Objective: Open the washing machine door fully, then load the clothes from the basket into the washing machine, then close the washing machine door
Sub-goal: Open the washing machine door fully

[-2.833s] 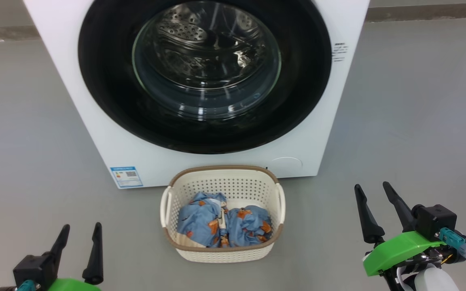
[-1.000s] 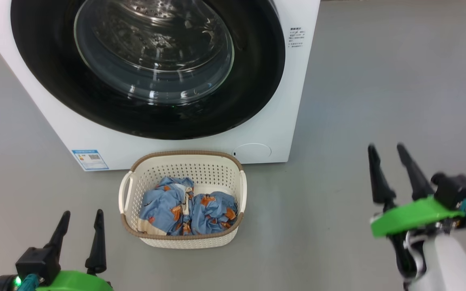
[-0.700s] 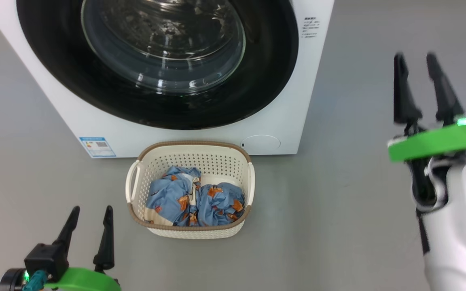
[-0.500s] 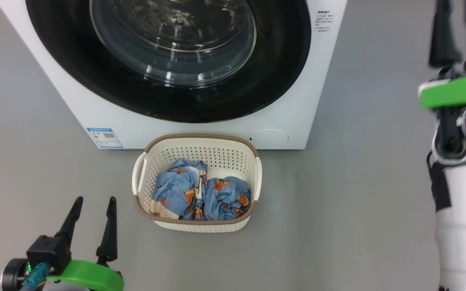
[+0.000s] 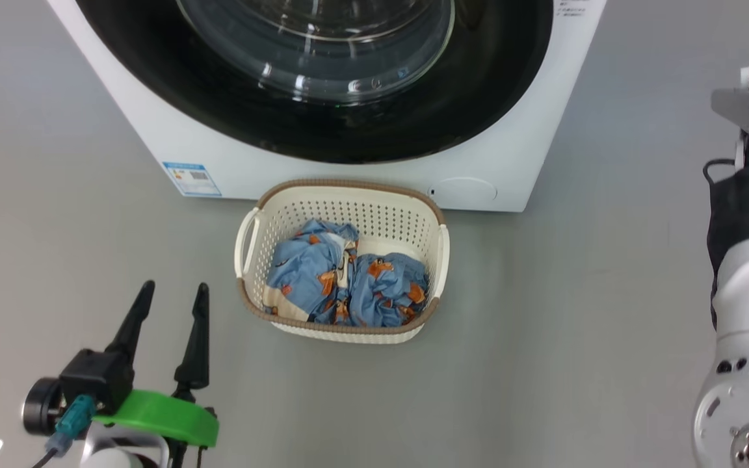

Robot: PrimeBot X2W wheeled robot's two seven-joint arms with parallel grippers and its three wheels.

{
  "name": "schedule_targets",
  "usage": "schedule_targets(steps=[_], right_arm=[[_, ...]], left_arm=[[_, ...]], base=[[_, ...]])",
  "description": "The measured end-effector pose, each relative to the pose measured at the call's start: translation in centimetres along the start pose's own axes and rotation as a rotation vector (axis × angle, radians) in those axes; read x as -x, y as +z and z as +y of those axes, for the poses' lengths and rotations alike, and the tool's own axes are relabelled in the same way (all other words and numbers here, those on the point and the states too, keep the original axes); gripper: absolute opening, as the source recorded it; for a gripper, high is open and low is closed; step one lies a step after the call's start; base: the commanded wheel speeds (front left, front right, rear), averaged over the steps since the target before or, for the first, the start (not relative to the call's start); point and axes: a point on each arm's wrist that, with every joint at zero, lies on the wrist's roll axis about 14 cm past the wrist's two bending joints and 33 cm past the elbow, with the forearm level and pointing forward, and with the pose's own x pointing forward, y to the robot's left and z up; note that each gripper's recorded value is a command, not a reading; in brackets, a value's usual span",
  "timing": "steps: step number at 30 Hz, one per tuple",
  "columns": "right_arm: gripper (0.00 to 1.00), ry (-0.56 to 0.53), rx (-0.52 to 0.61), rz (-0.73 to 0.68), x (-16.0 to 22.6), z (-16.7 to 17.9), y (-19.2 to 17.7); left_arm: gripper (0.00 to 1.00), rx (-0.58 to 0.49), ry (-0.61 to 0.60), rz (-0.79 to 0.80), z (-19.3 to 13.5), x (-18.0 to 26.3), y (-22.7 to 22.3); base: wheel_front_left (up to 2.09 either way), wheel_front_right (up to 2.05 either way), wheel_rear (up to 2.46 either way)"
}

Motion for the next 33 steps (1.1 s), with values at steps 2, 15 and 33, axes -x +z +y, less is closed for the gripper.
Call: schedule_targets(steps=[2, 15, 33], right_arm=[[0.00, -0.028, -0.042, 0.043, -0.8, -0.7, -1.2], [0.00, -0.079, -0.172, 0.272, -5.1, -1.4, -8.2], [0.00, -0.126, -0.217, 0.482, -7.3, -3.7, -15.1]], left_arm=[[1.00, -0.004, -0.007, 0.000, -0.2, -0.4, -0.1], [1.00, -0.004, 0.014, 0.032, 0.6, -1.8, -1.5], [1.00, 0.006, 0.028, 0.083, 1.1, -3.0, -3.7]], base=[[0.00, 0.00, 0.00], [0.00, 0.00, 0.00], [0.00, 0.00, 0.00]])
